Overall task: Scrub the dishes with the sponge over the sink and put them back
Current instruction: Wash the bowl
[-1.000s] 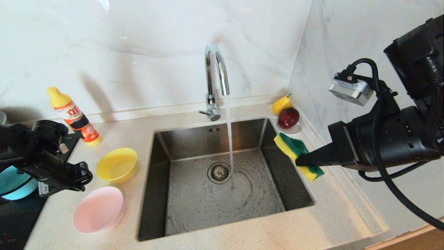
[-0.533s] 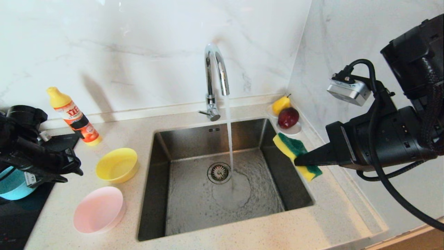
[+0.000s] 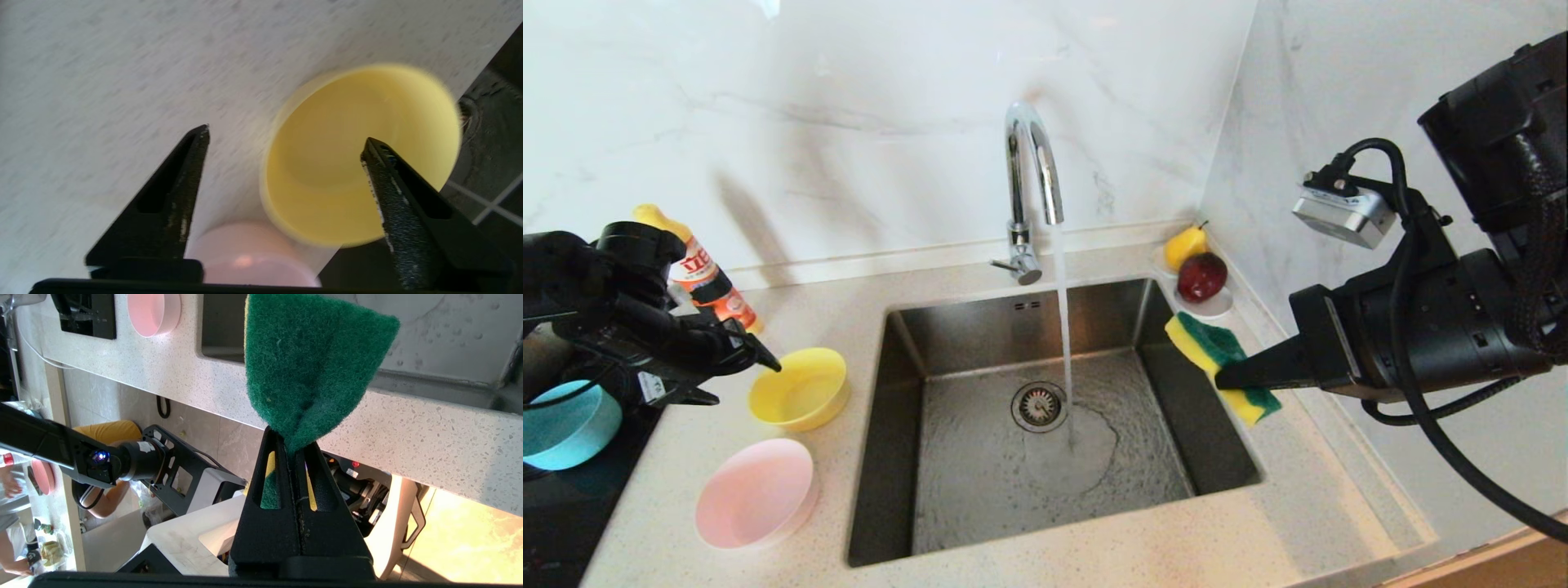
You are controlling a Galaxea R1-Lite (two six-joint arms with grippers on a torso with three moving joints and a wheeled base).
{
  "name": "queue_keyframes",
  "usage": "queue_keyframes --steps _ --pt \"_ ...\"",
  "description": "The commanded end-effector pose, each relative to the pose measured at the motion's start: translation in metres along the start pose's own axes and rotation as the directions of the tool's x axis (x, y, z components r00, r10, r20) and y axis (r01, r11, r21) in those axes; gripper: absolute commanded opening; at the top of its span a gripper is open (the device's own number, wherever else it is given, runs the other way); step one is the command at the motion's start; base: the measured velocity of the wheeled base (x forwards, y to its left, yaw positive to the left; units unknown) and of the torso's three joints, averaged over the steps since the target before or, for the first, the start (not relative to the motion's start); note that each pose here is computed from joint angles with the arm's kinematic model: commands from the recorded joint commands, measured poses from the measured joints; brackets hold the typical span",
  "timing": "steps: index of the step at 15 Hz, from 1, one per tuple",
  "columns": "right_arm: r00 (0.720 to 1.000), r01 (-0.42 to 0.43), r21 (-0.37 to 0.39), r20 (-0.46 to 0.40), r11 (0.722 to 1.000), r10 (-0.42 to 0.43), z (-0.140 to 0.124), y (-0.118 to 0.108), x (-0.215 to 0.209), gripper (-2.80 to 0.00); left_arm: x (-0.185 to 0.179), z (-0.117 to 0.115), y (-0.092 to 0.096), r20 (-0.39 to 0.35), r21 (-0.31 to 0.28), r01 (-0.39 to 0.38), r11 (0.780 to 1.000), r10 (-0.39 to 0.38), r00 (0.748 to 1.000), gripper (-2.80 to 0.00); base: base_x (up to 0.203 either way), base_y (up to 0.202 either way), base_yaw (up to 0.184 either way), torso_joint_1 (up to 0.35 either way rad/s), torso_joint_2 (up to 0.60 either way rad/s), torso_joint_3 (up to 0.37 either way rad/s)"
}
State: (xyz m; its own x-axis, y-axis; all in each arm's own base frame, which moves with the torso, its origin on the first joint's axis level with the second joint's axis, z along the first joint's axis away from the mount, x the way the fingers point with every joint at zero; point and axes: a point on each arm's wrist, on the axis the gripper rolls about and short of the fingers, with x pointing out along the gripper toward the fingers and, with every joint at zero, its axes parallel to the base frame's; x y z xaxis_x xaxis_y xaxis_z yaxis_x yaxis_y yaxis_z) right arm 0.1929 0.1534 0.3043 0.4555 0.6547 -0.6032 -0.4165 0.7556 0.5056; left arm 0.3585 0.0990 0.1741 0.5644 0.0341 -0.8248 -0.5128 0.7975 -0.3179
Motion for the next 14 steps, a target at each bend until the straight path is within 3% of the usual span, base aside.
queue_keyframes --steps 1,6,14 --pt "1.000 0.001 0.003 -0.004 1.000 -0.001 -0.001 0.000 -0.001 -2.80 0.024 0.002 -0.006 -0.033 0.004 -0.005 1.000 0.005 0.999 0.00 0.000 0.000 0.000 0.000 0.00 0.000" --pt "1.000 -0.001 0.001 0.000 1.000 0.001 -0.001 0.000 -0.002 -2.80 0.063 0.010 -0.006 -0.039 -0.001 -0.071 0.998 0.071 0.997 0.00 0.000 0.000 0.000 0.000 0.00 0.000" --pt "1.000 0.002 0.005 -0.006 1.000 -0.002 -0.003 -0.001 -0.002 -2.80 0.062 0.015 -0.014 -0.012 -0.009 -0.072 0.997 0.071 0.997 0.00 0.000 0.000 0.000 0.000 0.00 0.000"
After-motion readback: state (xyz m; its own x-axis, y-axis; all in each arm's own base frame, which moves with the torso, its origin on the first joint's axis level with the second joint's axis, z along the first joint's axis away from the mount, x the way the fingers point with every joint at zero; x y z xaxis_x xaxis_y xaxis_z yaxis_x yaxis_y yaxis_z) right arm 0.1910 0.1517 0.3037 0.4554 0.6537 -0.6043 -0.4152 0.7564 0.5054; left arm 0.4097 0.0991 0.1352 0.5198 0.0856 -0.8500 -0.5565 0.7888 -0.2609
